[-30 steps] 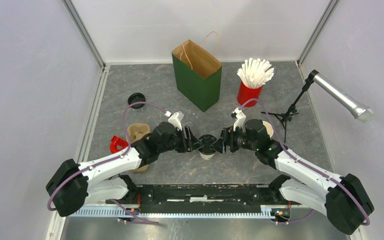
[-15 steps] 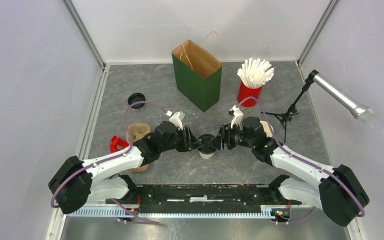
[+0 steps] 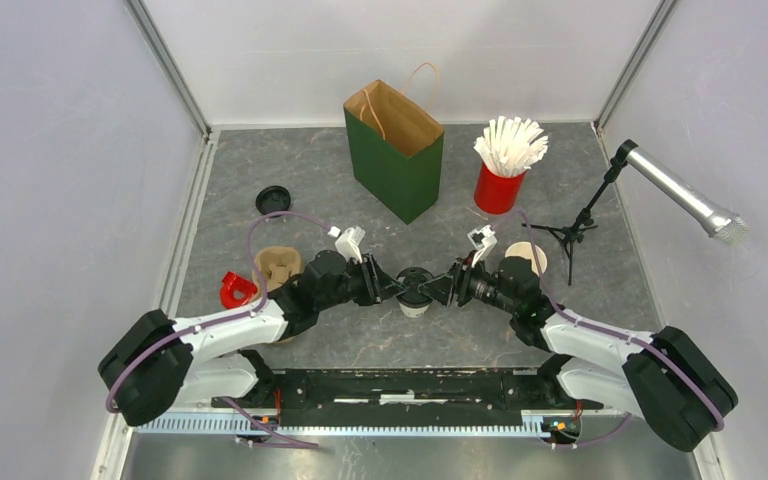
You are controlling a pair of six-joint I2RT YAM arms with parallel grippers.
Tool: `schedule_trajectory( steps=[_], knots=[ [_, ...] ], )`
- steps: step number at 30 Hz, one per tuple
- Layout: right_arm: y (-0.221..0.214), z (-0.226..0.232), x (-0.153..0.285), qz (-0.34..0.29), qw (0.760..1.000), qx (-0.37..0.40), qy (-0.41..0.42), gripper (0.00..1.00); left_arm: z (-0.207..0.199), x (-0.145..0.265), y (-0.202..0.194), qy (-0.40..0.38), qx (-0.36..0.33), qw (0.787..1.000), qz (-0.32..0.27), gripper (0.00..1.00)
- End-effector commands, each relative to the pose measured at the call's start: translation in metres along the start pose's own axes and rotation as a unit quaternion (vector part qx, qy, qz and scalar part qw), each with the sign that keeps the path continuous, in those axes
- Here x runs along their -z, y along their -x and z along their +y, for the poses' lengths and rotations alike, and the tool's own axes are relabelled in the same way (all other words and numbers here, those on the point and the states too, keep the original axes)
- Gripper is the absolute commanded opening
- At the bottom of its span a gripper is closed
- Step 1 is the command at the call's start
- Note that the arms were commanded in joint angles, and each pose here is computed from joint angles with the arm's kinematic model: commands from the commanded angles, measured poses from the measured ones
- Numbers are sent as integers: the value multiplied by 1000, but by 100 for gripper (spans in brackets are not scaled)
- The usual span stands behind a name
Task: Pack the takeout coffee
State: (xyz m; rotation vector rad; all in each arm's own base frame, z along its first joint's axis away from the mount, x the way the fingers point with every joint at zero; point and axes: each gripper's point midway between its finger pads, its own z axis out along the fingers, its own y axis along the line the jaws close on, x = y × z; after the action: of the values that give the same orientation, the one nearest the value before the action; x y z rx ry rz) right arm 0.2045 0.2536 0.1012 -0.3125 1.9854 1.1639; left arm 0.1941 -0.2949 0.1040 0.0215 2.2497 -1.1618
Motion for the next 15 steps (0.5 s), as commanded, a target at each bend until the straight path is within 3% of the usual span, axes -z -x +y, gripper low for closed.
schedule_trajectory(
  steps=[1, 5, 8, 11, 15],
  knots=[
    [-91, -53, 28, 141, 985, -28, -95, 53, 91, 17, -68, 152, 24, 983, 100, 38],
    [-77, -49, 21, 142, 986, -9, -91, 52, 24, 20, -22, 52, 13, 997, 63, 53],
    [-70, -49, 18, 144, 985, 3, -95, 52, -13, 34, 19, -9, 10, 1000, 26, 58],
    [-66, -48, 16, 143, 985, 5, -92, 51, -28, 47, 47, -42, 8, 999, 1, 60],
    [-64, -44, 14, 144, 986, 9, -83, 50, -27, 50, 54, -55, -2, 999, -1, 63]
  ],
)
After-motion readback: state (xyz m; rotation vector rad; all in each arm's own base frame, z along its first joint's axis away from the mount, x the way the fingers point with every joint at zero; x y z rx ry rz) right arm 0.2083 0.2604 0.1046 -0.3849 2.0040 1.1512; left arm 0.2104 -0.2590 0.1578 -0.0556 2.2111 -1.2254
